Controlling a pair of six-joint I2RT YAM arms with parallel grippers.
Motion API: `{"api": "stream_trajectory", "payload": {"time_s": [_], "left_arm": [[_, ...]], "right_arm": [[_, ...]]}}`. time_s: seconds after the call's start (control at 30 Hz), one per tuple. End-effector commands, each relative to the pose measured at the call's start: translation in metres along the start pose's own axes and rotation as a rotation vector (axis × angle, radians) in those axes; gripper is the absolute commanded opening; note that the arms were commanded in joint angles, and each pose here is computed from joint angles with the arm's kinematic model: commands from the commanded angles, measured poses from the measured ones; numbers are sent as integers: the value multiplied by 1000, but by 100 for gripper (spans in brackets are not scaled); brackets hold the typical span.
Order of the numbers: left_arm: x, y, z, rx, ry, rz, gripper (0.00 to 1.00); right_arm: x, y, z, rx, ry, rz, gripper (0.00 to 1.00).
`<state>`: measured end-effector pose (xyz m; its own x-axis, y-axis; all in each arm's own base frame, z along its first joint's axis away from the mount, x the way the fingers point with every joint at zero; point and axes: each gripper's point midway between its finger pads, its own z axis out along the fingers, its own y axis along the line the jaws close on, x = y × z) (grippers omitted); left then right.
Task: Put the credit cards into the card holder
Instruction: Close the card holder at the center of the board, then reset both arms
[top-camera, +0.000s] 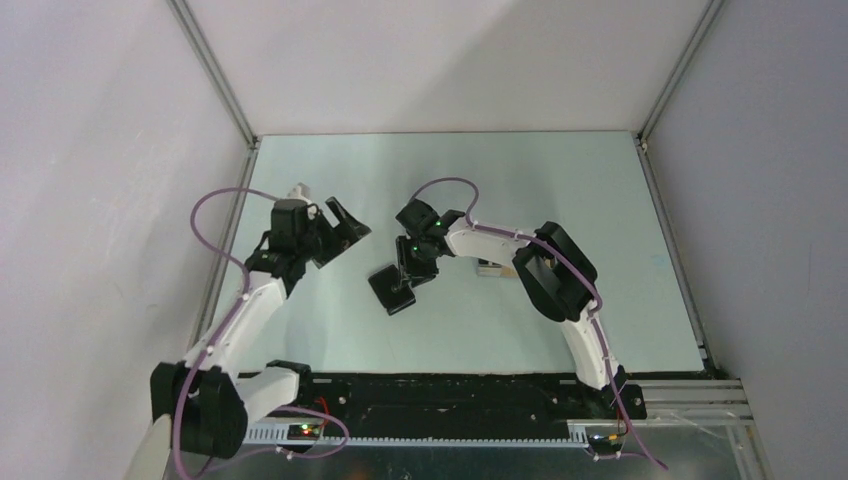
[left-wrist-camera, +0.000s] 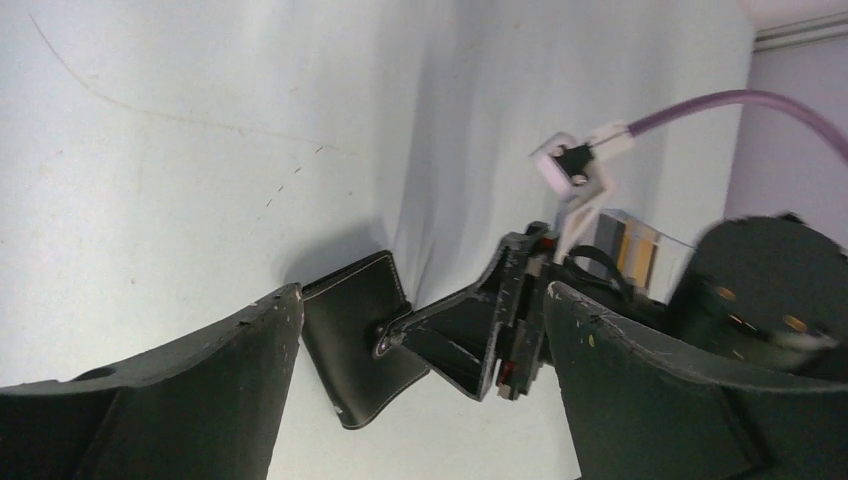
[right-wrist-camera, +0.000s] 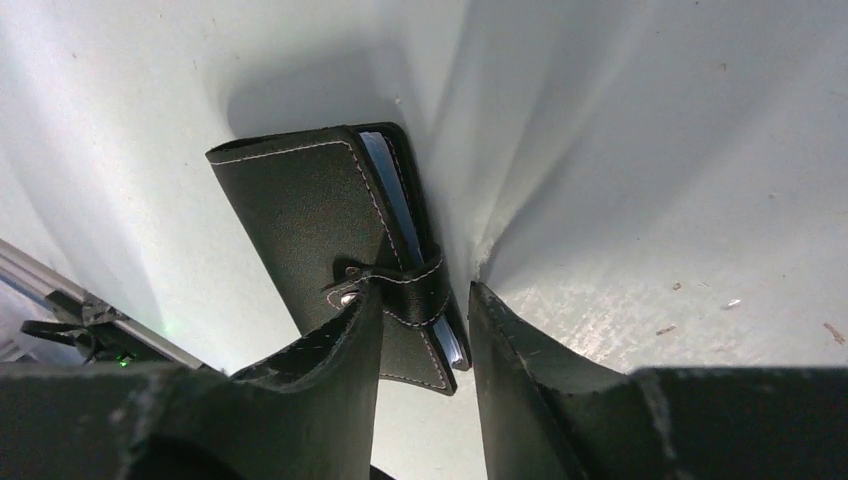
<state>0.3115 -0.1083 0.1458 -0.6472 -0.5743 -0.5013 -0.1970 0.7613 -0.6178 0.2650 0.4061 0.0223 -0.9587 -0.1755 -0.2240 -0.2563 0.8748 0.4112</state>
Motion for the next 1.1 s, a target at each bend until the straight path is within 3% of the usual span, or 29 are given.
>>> {"api": "stream_trajectory", "payload": {"time_s": [0.0,0.33,0.43,0.63,0.9,1.07], "left_arm": [[-27,-19,-22,77,-114,98,94],[-27,-18,-29,86,-136,130,100],[-26,-14,-28,73,-137,141,100],[-27,-8,-29,56,-160,167,100],[-30,-3,-34,43,-202,217,100],[-34,7,-34,3,-235,237,100]], "right_arm": [[48,-33,11,69,175,13,41],[10,-6,-40,11,77,-11,45],[4,-3,-55,6,45,-24,51],[-17,3,-83,-15,-56,-42,73],[-32,6,-103,-60,-115,-36,82],[-50,5,-125,-69,-254,-80,89]]}}
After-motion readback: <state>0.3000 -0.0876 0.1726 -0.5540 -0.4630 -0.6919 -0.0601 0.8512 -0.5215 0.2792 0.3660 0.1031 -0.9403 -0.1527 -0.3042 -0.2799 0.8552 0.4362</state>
